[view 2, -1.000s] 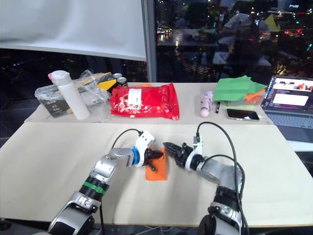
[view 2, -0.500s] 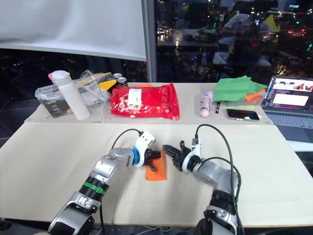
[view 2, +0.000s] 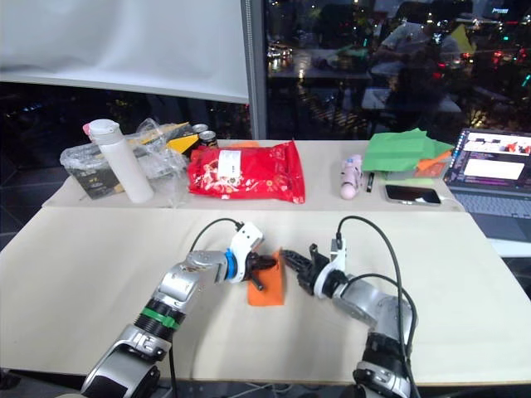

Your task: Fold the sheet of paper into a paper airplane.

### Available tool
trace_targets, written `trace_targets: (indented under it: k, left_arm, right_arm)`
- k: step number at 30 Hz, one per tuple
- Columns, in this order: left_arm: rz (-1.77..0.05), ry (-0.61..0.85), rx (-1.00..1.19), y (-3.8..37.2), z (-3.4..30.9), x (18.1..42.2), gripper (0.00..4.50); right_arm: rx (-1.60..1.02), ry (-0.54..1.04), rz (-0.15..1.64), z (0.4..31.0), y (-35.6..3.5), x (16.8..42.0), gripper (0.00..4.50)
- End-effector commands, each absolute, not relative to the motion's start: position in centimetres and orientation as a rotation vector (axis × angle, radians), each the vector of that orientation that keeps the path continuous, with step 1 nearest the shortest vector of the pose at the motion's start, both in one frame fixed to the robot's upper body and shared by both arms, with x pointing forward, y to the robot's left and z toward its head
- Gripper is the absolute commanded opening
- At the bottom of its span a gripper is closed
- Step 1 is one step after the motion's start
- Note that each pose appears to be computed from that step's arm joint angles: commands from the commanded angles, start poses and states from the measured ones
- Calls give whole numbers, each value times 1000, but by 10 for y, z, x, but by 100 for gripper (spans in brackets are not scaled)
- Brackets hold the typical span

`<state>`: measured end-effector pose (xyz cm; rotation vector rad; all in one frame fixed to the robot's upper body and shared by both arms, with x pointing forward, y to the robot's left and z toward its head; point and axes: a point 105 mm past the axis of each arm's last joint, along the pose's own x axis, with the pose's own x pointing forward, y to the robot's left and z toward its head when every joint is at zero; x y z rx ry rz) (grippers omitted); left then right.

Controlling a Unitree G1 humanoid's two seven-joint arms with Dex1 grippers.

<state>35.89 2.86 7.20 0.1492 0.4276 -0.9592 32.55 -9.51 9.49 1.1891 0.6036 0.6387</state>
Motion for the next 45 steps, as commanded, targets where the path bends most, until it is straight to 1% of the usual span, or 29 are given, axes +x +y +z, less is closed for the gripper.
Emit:
trace_targets:
  k: [1,5,11,14,25,29,37,41,45]
  left_arm:
    - [-958,481,168,30,58,355,0]
    - [-966,481,164,28,58,354,0]
    - [-1071,535,106,14,56,336,0]
    - [-1081,530,102,14,58,335,0]
    - [-988,522,136,41,61,348,0]
    - [-890,496,160,59,62,360,0]
    - [-861,488,150,73,65,361,0]
    - [-822,457,123,86,77,368,0]
    - [-815,456,128,91,79,369,0]
  right_arm:
    - [1135,612,661,97,-94,319,4]
    - [1061,634,673,95,-91,315,4]
    - [1012,642,658,91,-96,316,4]
    - [1003,645,653,90,-99,316,4]
    - [880,665,678,89,-96,317,4]
    - [840,676,687,86,-92,318,4]
    - [788,702,701,80,-87,319,4]
    - [716,727,706,73,-82,317,4]
    - [644,737,708,68,-81,316,4]
